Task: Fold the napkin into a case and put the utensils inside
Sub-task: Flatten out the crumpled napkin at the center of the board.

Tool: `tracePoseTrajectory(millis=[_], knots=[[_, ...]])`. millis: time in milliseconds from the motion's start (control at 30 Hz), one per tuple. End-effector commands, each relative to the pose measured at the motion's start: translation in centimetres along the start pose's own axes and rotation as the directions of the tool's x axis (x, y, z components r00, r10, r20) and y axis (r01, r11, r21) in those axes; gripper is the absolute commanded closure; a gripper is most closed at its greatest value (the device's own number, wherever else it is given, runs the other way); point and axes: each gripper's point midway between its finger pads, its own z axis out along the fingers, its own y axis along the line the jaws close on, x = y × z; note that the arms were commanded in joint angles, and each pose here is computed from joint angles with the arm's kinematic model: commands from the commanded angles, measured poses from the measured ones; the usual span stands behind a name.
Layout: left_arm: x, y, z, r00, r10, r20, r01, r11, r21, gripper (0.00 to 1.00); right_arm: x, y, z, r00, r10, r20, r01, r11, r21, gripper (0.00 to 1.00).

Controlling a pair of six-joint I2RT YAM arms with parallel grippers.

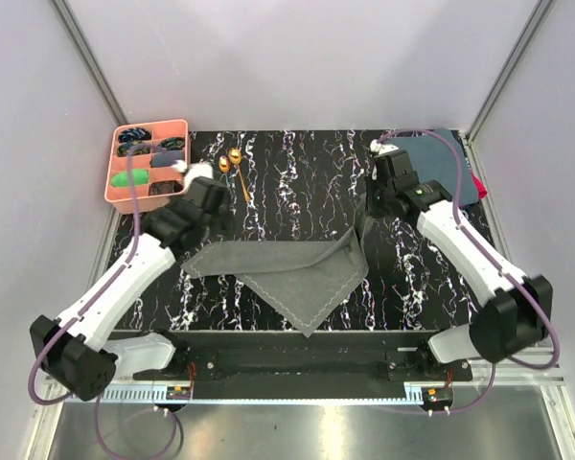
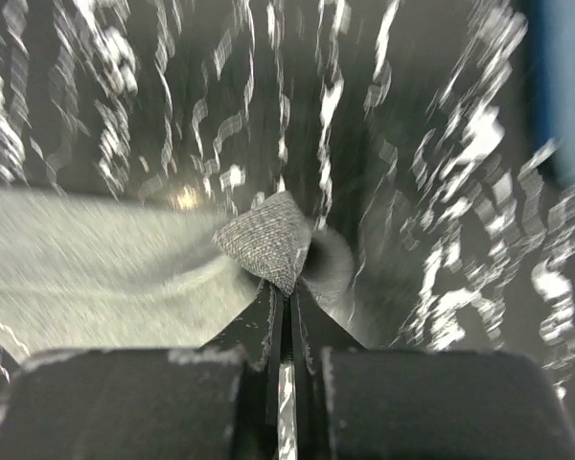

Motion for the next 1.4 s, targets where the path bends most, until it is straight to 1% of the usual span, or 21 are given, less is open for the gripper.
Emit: tracePoseTrajectory(millis=[0,33,67,100,133,200,233,300,333,367,400,433,467,567,667,767,900,1067,1133,1267,1367], knots=[[0.6,-6.1,-4.6,0.986,0.137,0.099,-0.159,0.950,0.269,0.21,2.7,0.5,2.0,0.990,0.091,-0.104,-0.098,0.993,-0.061,0.99],[1.4,-9.5,-5.9,0.975,0.174,0.141,-0.217,0.890,0.400,0.25,3.0,0.2,2.3,0.988,0.102,-0.112,-0.109,0.993,-0.054,0.97],[2.8,-11.3,-6.7,0.970,0.199,0.136,-0.241,0.840,0.486,0.32,3.2,-0.1,2.5,0.986,0.117,-0.115,-0.123,0.991,-0.044,0.97],[4.9,-13.4,-7.9,0.965,0.235,0.113,-0.256,0.764,0.593,0.37,3.1,-0.9,2.7,0.984,0.139,-0.115,-0.143,0.989,-0.026,0.96],[7.9,-15.2,-8.5,0.951,0.290,0.112,-0.289,0.694,0.659,0.42,3.3,-1.4,2.9,0.981,0.155,-0.121,-0.158,0.987,-0.017,0.97],[12.4,-16.1,-8.1,0.919,0.387,0.071,-0.325,0.647,0.689,0.45,3.2,-2.4,2.8,0.974,0.191,-0.120,-0.194,0.981,-0.017,0.99],[14.7,-17.2,-9.2,0.899,0.432,0.073,-0.345,0.594,0.727,0.45,3.3,-2.6,2.7,0.972,0.201,-0.125,-0.205,0.978,-0.024,1.00],[18.4,-17.9,-8.7,0.852,0.521,0.048,-0.390,0.570,0.723,0.44,3.1,-2.9,2.4,0.971,0.209,-0.115,-0.214,0.976,-0.033,1.00],[20.7,-18.4,-9.8,0.814,0.578,0.064,-0.428,0.520,0.739,0.44,3.2,-3.2,2.4,0.970,0.212,-0.115,-0.217,0.976,-0.029,1.00],[22.2,-18.5,-8.9,0.780,0.622,0.062,-0.474,0.524,0.708,0.43,3.1,-3.2,2.2,0.971,0.211,-0.113,-0.216,0.976,-0.033,1.00],[23.1,-18.9,-9.2,0.762,0.643,0.071,-0.494,0.508,0.705,0.43,3.1,-3.1,2.1,0.971,0.211,-0.111,-0.216,0.976,-0.039,1.00],[24.5,-19.3,-10.0,0.733,0.674,0.089,-0.519,0.470,0.714,0.43,3.1,-3.3,2.0,0.971,0.213,-0.109,-0.218,0.975,-0.039,1.00],[25.7,-19.4,-9.2,0.710,0.700,0.080,-0.546,0.474,0.691,0.45,3.1,-3.3,2.0,0.971,0.214,-0.108,-0.219,0.975,-0.040,1.00],[27.6,-20.4,-8.7,0.672,0.737,0.077,-0.576,0.454,0.680,0.44,3.2,-3.1,2.0,0.970,0.216,-0.111,-0.223,0.973,-0.053,1.00],[28.8,-21.4,-8.5,0.661,0.747,0.074,-0.573,0.438,0.692,0.41,3.4,-3.0,1.9,0.970,0.214,-0.115,-0.222,0.973,-0.062,1.00],[29.9,-21.5,-7.7,0.648,0.760,0.051,-0.576,0.445,0.686,0.42,3.4,-3.0,1.8,0.970,0.214,-0.112,-0.222,0.973,-0.065,1.00],[30.5,-21.6,-6.9,0.642,0.765,0.047,-0.584,0.449,0.676,0.45,3.3,-2.9,1.5,0.972,0.212,-0.104,-0.221,0.973,-0.073,1.00],[30.7,-21.5,-6.2,0.635,0.771,0.046,-0.602,0.457,0.654,0.55,3.3,-2.8,1.4,0.972,0.209,-0.104,-0.218,0.973,-0.082,1.00],[30.7,-21.5,-6.2,0.639,0.767,0.045,-0.600,0.462,0.653,0.58,3.3,-2.7,1.4,0.972,0.209,-0.105,-0.218,0.972,-0.086,1.00],[30.3,-21.5,-6.5,0.646,0.762,0.052,-0.600,0.464,0.652,0.67,3.5,-2.5,1.4,0.971,0.212,-0.112,-0.222,0.970,-0.095,1.00],[29.4,-21.6,-7.4,0.665,0.744,0.067,-0.584,0.462,0.667,0.70,3.4,-2.4,1.4,0.971,0.213,-0.111,-0.224,0.969,-0.099,1.00]])
